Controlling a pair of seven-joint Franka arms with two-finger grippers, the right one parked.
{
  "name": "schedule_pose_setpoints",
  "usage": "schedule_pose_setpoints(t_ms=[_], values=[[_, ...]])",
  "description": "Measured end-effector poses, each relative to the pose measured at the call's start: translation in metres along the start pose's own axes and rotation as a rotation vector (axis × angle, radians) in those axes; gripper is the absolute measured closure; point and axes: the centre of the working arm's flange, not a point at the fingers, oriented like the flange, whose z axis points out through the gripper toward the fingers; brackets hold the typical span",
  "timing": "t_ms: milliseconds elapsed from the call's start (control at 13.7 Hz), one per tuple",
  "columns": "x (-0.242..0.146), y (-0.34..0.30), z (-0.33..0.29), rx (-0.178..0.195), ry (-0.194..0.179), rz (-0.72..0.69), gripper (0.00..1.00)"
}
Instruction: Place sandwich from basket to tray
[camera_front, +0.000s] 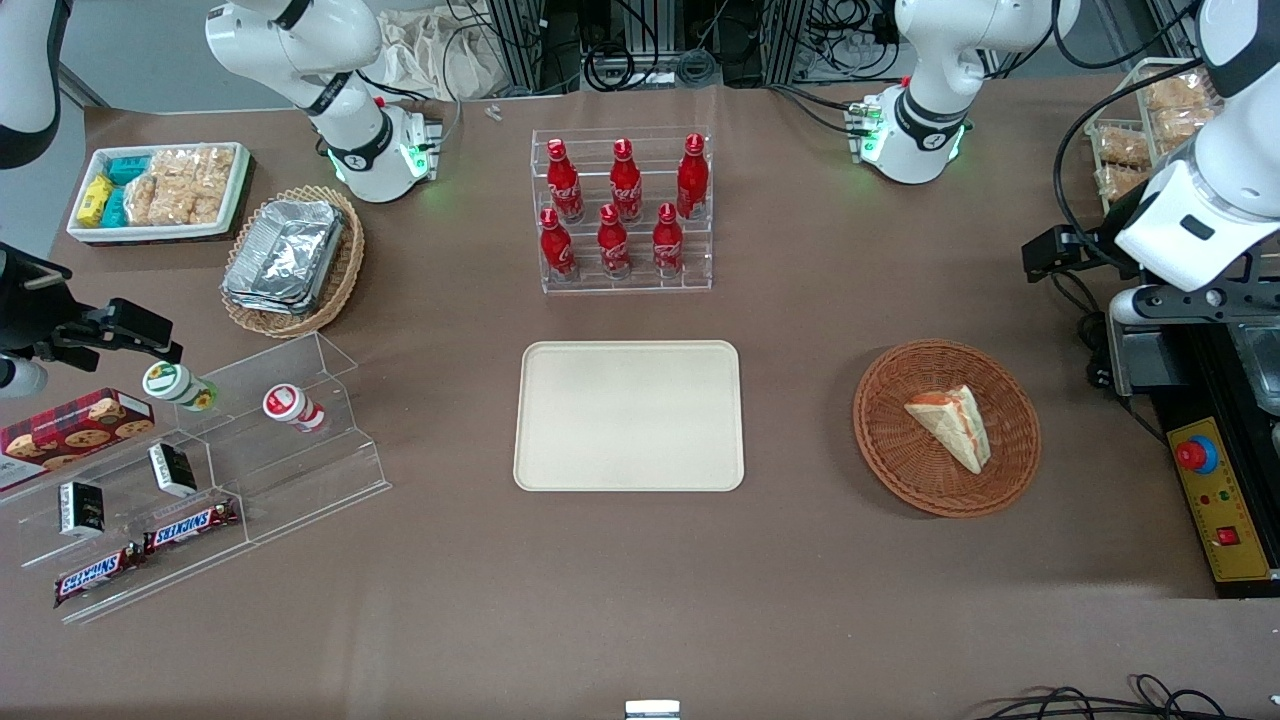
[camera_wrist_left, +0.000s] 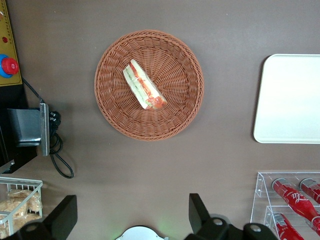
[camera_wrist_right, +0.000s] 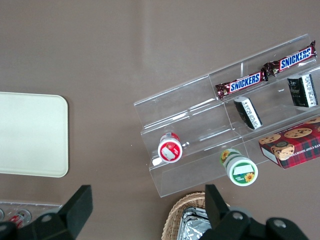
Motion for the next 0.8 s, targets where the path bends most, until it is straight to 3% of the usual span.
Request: schedule_pose_setpoints(t_ms=[293, 659, 805], values=[[0.001, -0.004, 0.001, 0.003, -0.003, -0.055, 0.00], [0.035, -0.001, 0.073, 0.035, -0.109, -0.187, 0.00], [0.062, 0.002, 0.133, 0.048, -0.117, -0.286, 0.00]])
